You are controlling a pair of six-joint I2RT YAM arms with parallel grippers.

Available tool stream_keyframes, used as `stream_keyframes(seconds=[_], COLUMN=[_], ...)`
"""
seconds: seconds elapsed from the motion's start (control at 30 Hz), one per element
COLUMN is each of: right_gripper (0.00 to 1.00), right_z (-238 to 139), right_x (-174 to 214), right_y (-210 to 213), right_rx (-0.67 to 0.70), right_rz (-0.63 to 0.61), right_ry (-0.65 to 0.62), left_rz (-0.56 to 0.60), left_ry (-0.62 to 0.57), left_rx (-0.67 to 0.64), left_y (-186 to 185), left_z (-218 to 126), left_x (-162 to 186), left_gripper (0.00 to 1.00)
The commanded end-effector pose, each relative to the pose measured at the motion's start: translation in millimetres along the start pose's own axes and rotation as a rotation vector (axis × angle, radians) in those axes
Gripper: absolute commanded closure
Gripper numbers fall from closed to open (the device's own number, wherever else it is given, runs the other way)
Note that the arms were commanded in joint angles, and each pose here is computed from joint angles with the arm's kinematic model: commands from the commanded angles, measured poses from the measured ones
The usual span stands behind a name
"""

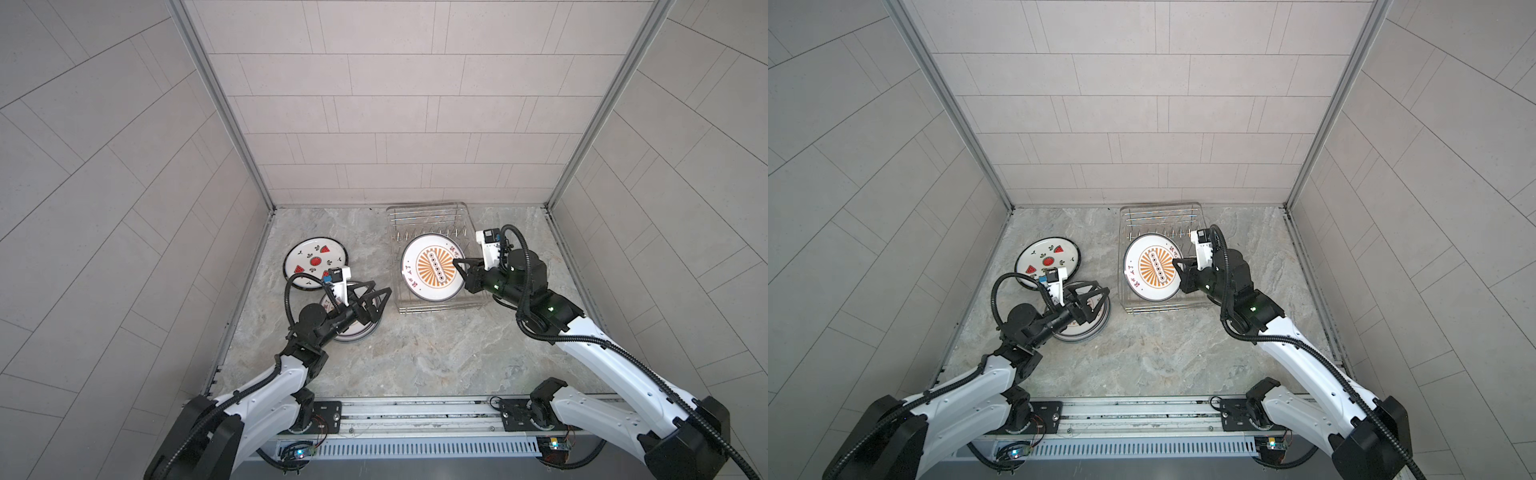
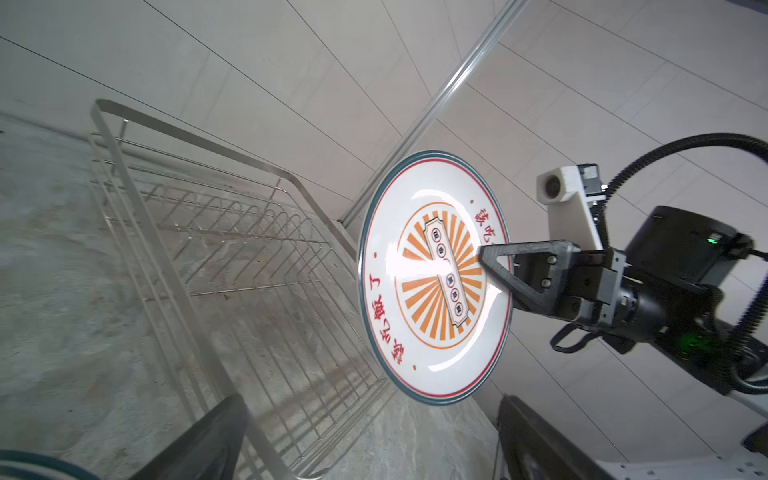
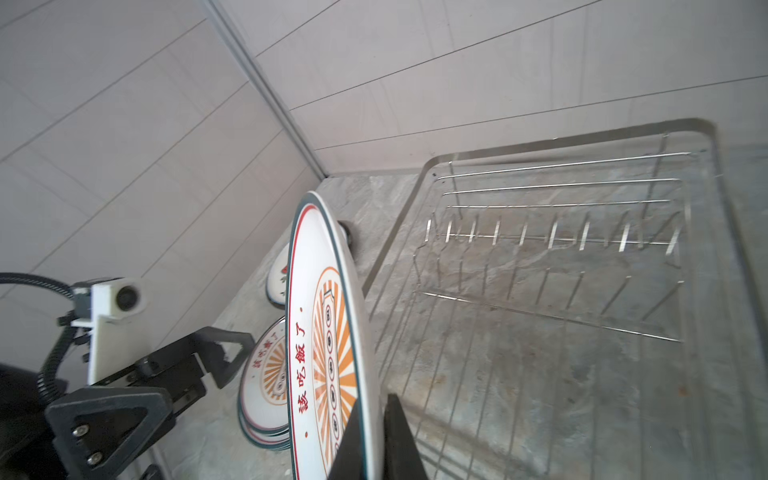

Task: Unload the plates from the dish rack
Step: 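Lift the sunburst plate out of the rack toward the left gripper, then close the left gripper on the plate rim while right still holds it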

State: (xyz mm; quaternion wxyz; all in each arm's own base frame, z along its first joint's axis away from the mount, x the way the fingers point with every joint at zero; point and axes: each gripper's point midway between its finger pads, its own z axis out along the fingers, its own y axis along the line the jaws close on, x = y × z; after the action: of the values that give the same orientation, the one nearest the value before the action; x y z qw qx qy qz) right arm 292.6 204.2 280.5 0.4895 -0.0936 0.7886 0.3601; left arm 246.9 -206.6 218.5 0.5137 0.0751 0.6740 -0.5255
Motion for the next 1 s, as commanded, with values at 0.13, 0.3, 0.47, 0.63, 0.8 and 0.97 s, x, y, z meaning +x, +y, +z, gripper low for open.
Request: stream_keyframes(seconds=[0.13,0.3,0.47,0.63,0.8,0.97], right_gripper=[0.96,0.96,0.96,0.96,0.96,0.96], right_z=[-24,-27,-26,-25,-23,-19], right_x=[-12,-6,-2,2,3,6], right_y=[41,52,53,49,50,50], right_rx=[-0.212,-0.291,-0.302,-0.274,-0.278,-0.275], right_rz=[0.0,-0.01,-0.027,-0.055,-0.065,-0.071], right_ry=[-0.083,-0.069,-0.052,-0.044,-0.031,-0.017], left_rz=[-0.011,-0.031,-0.041,-0.05,-0.056,-0.063], left_ry=[0.001,-0.003,0.021,0.04,0.048,0.046], left_rx=[0.189,0.212,0.212,0.171,0.178,0.164], left_y=[-44,-51,-55,-49,-52,-50], left_z=[0,3,9,12,13,14], left_x=[0,4,6,13,13,12], left_gripper=[0.0,0.04,0.2,0.38,0.6,0.64])
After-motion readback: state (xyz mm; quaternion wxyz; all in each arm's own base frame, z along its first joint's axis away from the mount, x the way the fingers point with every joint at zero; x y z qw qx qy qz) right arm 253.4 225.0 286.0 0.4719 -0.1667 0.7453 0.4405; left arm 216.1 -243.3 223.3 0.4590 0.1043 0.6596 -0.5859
